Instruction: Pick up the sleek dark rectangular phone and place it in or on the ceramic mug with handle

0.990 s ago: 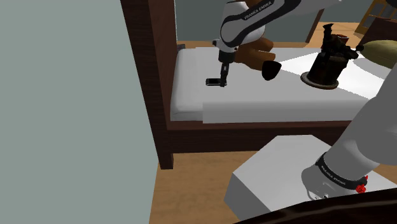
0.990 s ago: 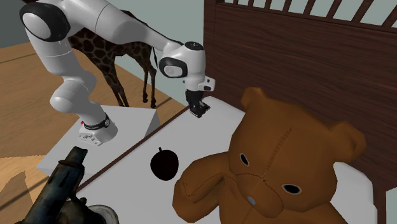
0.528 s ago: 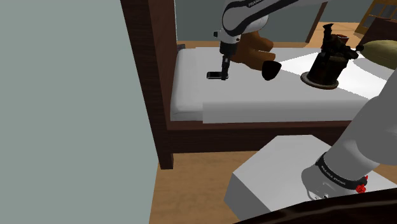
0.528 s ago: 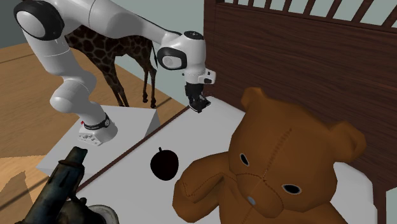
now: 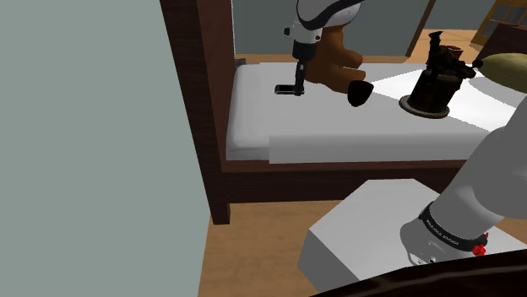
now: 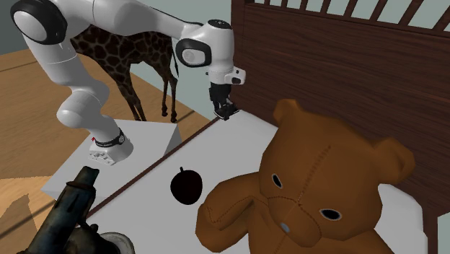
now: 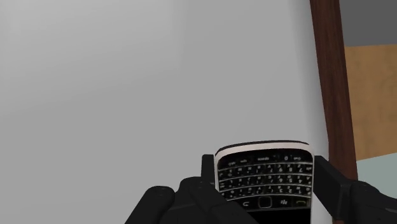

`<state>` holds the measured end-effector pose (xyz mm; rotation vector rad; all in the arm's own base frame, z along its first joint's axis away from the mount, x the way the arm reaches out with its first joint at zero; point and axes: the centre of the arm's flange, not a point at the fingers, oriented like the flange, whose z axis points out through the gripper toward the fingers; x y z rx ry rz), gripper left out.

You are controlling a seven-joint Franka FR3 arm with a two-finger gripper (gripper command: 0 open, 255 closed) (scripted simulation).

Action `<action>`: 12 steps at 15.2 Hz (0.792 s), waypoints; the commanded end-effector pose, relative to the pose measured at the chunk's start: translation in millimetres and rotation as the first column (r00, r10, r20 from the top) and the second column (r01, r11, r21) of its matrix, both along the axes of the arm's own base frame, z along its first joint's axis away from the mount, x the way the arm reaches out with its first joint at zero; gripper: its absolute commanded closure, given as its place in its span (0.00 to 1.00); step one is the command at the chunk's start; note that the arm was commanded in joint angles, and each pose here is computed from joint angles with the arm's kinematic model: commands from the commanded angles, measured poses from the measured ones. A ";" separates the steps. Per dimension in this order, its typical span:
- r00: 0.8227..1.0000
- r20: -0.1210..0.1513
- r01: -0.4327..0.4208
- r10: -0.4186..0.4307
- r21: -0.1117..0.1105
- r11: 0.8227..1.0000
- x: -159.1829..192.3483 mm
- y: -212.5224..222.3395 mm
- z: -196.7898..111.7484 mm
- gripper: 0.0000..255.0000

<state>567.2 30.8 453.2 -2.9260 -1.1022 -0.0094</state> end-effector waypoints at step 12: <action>1.000 0.000 0.000 0.000 0.000 1.000 -13.0 -39.1 52.6 1.00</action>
